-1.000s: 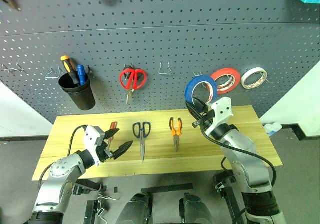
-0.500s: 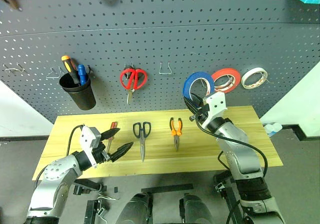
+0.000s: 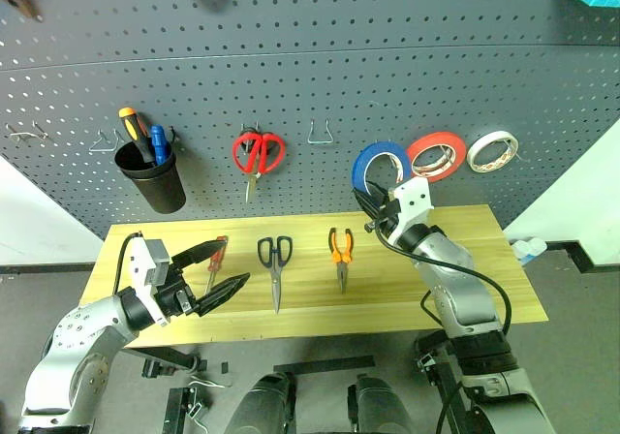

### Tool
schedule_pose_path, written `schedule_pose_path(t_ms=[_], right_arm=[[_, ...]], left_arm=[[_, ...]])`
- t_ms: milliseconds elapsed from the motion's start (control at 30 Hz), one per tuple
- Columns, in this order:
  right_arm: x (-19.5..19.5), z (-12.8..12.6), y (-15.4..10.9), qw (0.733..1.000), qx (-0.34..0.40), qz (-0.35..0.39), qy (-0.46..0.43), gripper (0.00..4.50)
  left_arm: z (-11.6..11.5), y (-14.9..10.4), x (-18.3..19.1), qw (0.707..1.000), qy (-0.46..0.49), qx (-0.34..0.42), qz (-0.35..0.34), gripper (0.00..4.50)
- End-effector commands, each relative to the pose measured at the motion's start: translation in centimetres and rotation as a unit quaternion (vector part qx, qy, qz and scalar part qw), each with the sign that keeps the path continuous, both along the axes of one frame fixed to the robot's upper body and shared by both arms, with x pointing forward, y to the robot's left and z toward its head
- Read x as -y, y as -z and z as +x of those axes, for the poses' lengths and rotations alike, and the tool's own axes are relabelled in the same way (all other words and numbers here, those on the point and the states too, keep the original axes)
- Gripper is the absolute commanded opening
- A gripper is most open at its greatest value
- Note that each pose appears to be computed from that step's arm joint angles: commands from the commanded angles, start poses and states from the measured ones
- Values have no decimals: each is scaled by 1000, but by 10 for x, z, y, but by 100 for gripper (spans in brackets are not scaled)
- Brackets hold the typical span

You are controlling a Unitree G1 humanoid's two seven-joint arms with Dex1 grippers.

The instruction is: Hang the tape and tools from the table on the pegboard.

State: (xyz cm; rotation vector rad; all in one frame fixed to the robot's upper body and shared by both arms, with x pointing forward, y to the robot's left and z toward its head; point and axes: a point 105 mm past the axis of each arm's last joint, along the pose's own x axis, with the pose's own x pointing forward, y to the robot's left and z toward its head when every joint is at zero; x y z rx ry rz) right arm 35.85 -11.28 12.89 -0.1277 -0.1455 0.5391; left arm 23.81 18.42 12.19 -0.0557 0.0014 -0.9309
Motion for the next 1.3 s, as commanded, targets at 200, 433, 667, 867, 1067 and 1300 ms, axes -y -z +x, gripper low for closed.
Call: schedule_pose_path(t_ms=[200,433,667,867,1067,1300], right_arm=[[-3,10,-12,1000,30,2,-2,68],[2,19,-11,999,31,-2,10,68],[0,29,-9,999,30,-6,17,68],[6,37,-10,999,25,7,39,68],[8,40,-8,999,17,5,44,165],[7,40,-9,999,20,6,42,398]], left_arm=[[-6,-31,-3,999,8,37,-17,450],[-6,-31,-9,999,-5,37,-14,450],[-6,-31,-10,999,-6,35,-13,450],[-5,-30,-11,999,-12,33,-15,450],[-5,-29,-12,999,-13,31,-16,450],[-5,-29,-11,999,-13,32,-16,450]])
